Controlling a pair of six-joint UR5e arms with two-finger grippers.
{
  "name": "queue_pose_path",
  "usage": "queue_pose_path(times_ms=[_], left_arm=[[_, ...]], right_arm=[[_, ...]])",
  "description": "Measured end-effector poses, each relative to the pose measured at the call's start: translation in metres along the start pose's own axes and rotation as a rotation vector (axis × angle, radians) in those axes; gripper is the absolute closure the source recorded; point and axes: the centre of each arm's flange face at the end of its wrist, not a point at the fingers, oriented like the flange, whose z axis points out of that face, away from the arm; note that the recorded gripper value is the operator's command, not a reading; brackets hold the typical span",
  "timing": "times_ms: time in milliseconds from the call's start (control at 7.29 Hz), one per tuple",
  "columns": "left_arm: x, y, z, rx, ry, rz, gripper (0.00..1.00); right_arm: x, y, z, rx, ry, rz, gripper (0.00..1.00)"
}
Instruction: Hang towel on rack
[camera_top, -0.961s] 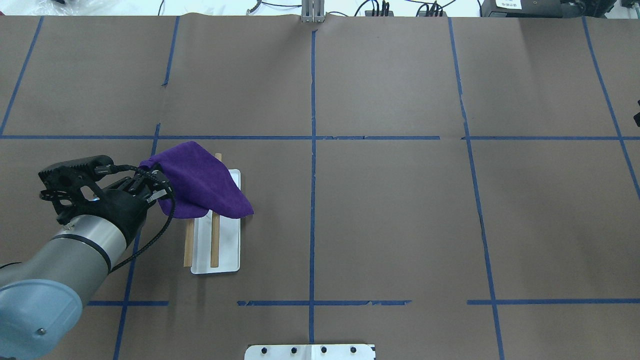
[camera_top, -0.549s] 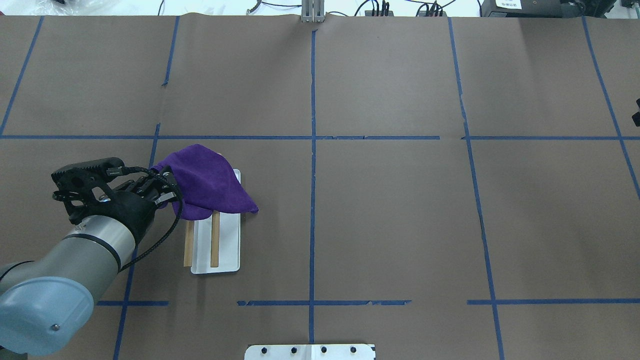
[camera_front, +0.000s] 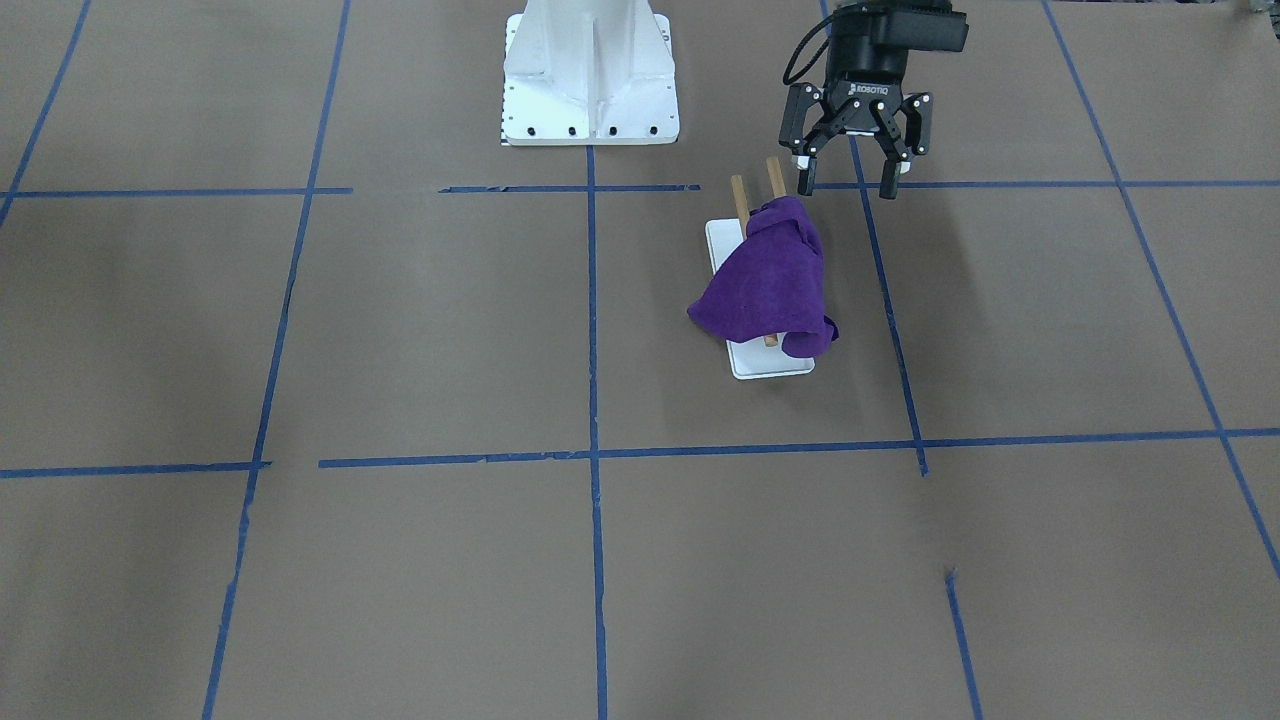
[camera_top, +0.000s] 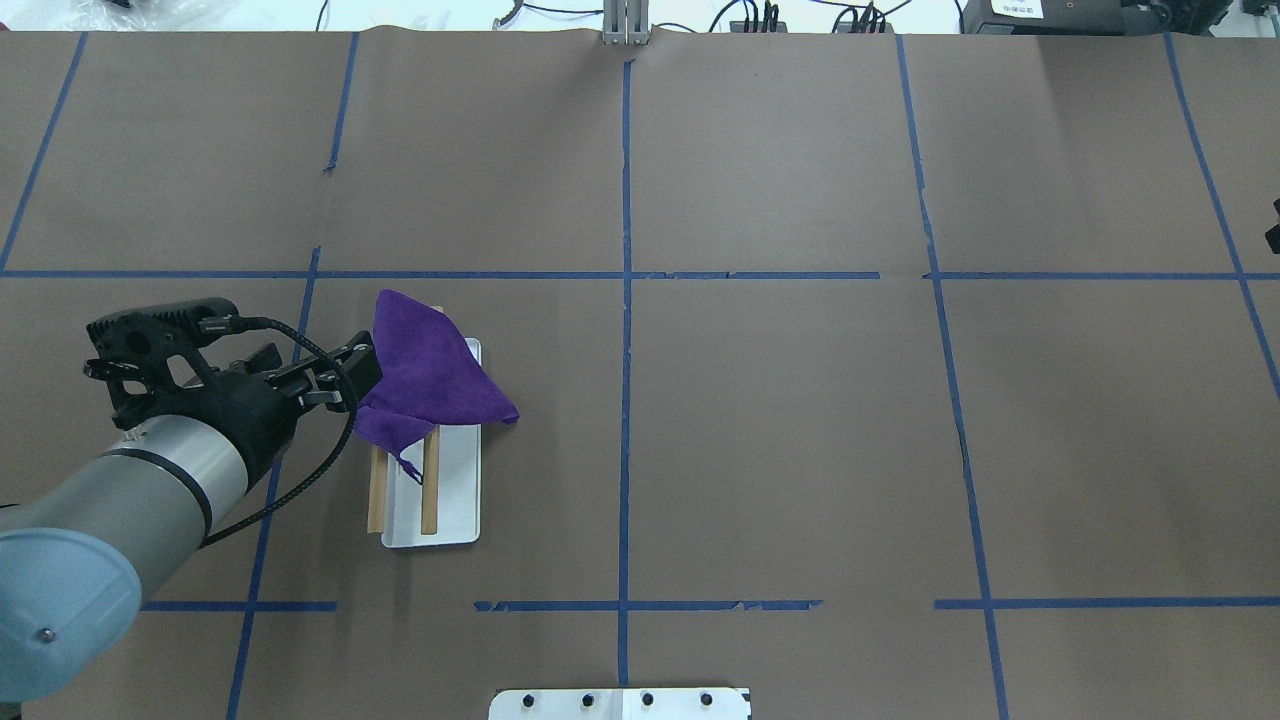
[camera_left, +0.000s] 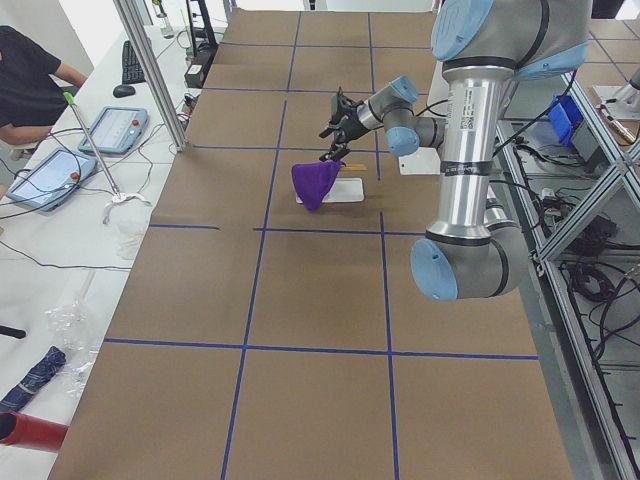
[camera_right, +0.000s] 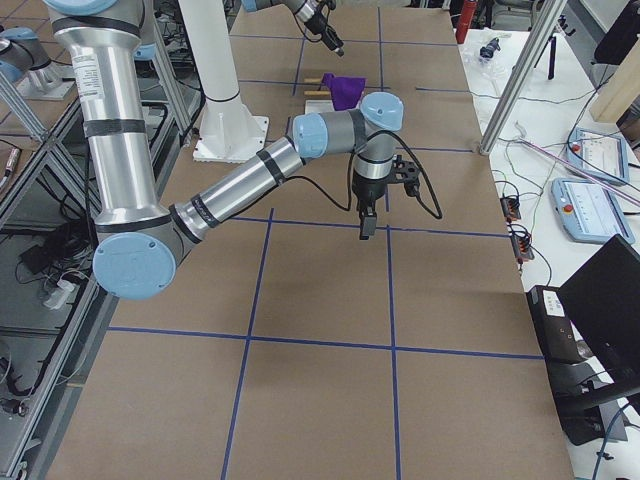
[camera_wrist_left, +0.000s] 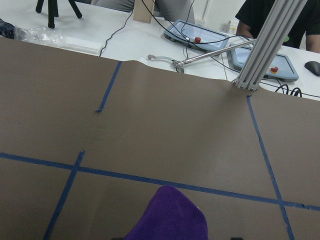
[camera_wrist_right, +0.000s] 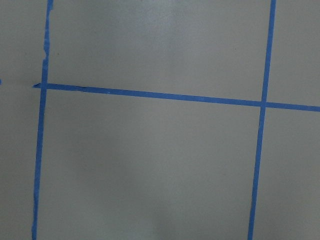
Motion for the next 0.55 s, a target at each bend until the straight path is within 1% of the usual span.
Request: queue_pose_path(times_ms=[275,412,549], left_arm=[[-0.026,-0.045,0.009,-0.054,-0.033,0.094,0.00],[-0.042,-0.072,0.013,-0.102,-0.065,0.158,0.00],[-0.056,-0.096,0.016,-0.176,-0.095,0.214,0.00]], right_arm=[[0.004,0.000,0.000,0.011,0.003,-0.007,0.00],[0.009,0.003,0.003,0.009,0.006,-0.002,0.00],[0.014,0.007,0.007,0.000,0.008,0.008,0.00]])
